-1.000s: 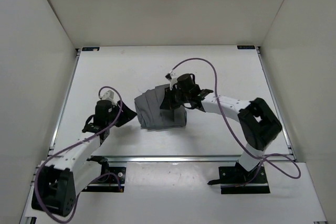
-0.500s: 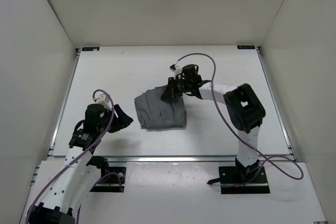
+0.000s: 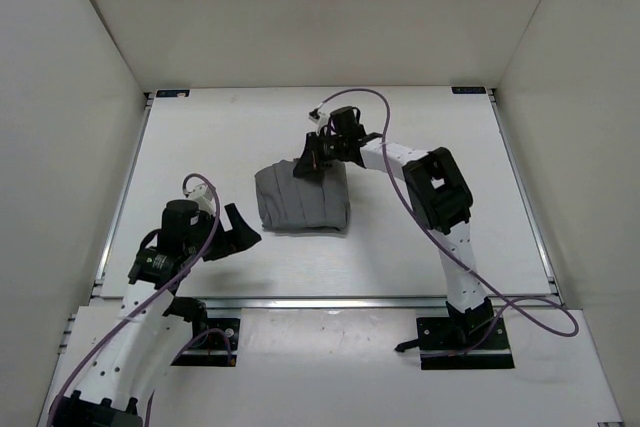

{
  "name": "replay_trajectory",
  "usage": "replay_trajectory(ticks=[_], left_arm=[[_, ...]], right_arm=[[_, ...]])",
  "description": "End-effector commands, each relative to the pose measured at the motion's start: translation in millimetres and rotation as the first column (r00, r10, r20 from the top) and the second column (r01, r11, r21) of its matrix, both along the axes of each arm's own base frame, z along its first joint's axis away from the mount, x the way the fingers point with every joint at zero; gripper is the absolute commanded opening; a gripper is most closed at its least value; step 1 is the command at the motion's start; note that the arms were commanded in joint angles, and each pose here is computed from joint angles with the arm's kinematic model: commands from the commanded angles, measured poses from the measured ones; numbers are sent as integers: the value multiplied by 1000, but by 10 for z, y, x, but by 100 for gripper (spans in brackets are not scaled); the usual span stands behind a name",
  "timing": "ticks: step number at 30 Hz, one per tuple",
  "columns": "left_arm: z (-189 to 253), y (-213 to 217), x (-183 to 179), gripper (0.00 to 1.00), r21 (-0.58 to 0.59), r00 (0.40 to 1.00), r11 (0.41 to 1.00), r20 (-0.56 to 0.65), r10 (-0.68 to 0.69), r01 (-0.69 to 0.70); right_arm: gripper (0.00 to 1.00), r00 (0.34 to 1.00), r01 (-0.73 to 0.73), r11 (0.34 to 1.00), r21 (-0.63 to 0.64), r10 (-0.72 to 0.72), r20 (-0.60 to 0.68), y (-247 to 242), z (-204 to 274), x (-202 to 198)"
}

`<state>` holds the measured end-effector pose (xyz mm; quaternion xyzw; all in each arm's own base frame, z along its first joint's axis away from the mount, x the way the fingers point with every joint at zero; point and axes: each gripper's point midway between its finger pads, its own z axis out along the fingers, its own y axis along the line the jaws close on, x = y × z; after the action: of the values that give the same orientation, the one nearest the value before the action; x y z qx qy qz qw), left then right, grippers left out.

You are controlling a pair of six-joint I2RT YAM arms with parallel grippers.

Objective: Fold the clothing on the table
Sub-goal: Fold the skirt

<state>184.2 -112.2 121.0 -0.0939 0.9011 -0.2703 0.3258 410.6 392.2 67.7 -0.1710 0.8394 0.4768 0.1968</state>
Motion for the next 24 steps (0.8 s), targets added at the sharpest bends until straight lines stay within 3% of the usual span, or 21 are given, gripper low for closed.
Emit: replay_trajectory(ticks=[1,6,15,19,20,24], left_arm=[[190,-55,23,98,-4,998,999,30,-49,49],[149,-95,14,98,8,995,995,-22,-97,97],[293,-202,33,99,-13,985,987,71,-159,160],[331,-260,14,99,-18,972,975,87,-220,222],[356,-251,16,99,-5,970,973,81,-230,231],[474,-105,68,99,111,970,969,85,-230,220]], right_arm=[[3,976,-5,999,53,-7,217,-90,1077,58],[17,938,122,992,35,-127,322,-593,1618,-101],[29,879,325,946,19,-309,362,-1591,1429,-426],[34,869,343,937,-64,-290,401,-1661,1308,-431],[41,870,340,937,-82,-280,405,-1652,1255,-433],[50,895,307,944,-118,-244,374,-1488,1026,-520]])
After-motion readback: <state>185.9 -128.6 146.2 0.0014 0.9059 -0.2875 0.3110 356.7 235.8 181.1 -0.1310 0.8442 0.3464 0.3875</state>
